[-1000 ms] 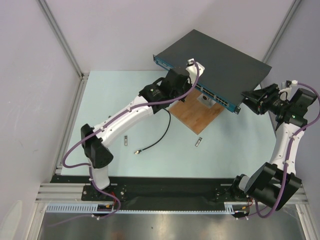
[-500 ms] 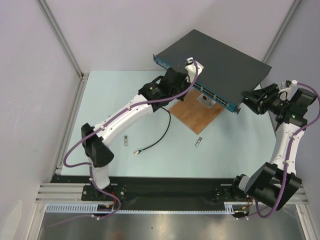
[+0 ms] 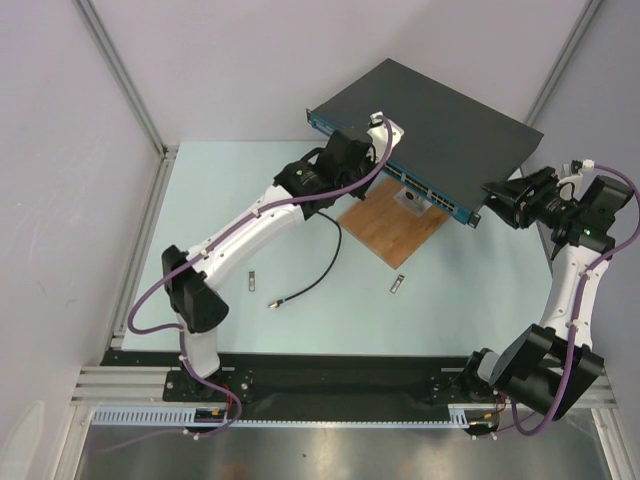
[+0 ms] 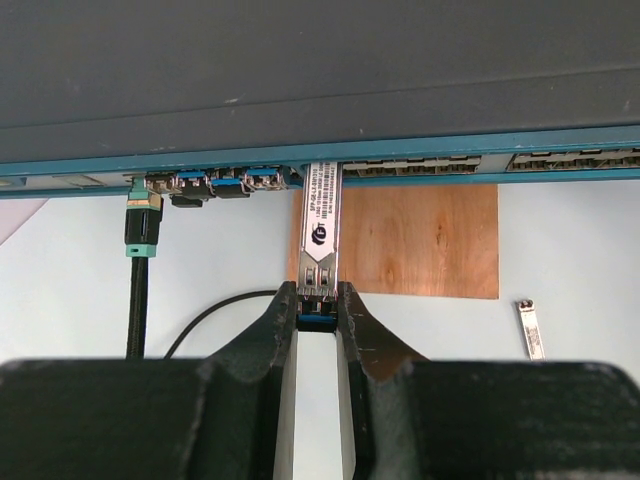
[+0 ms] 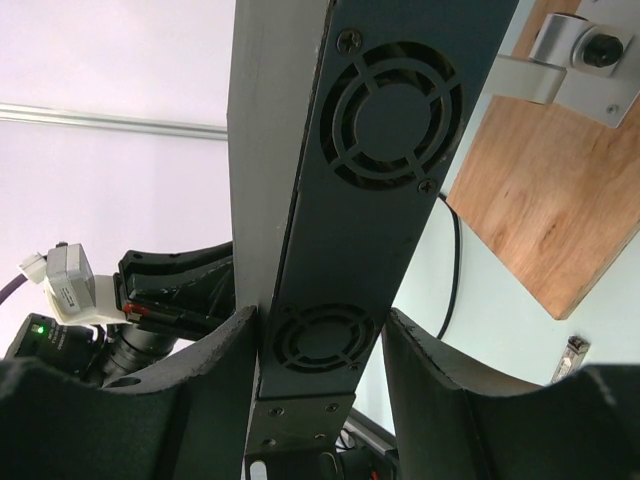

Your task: Insert the plug into the switch port

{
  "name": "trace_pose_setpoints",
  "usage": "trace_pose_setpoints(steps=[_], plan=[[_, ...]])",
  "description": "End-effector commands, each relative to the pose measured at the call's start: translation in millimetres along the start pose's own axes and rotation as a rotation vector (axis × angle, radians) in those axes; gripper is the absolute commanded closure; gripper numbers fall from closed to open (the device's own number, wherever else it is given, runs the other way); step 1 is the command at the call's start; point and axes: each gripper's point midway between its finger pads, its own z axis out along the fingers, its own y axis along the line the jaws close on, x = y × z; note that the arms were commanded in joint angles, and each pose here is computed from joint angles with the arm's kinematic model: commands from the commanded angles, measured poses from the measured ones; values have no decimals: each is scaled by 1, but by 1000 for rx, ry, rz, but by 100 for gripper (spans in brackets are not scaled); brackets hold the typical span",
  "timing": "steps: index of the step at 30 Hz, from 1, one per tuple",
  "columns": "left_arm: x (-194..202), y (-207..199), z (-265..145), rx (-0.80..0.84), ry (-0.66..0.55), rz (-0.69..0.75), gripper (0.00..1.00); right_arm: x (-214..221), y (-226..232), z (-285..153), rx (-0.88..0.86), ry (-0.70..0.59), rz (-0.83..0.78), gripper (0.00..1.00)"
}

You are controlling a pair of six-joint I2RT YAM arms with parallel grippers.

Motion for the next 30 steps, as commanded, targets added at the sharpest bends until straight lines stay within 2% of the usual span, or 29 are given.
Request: trace_pose_setpoints(steps=[1,12,30], plan=[[-38,8,-1,6,-111,-47,100,10,23,6,-68,61,-103,100],[-48,-25,5,91,-121,-85,100,10,22,7,-61,63,-103,100],[-78,-42,-4,192,-207,-179,100,10,21,8,-56,67,-107,100]])
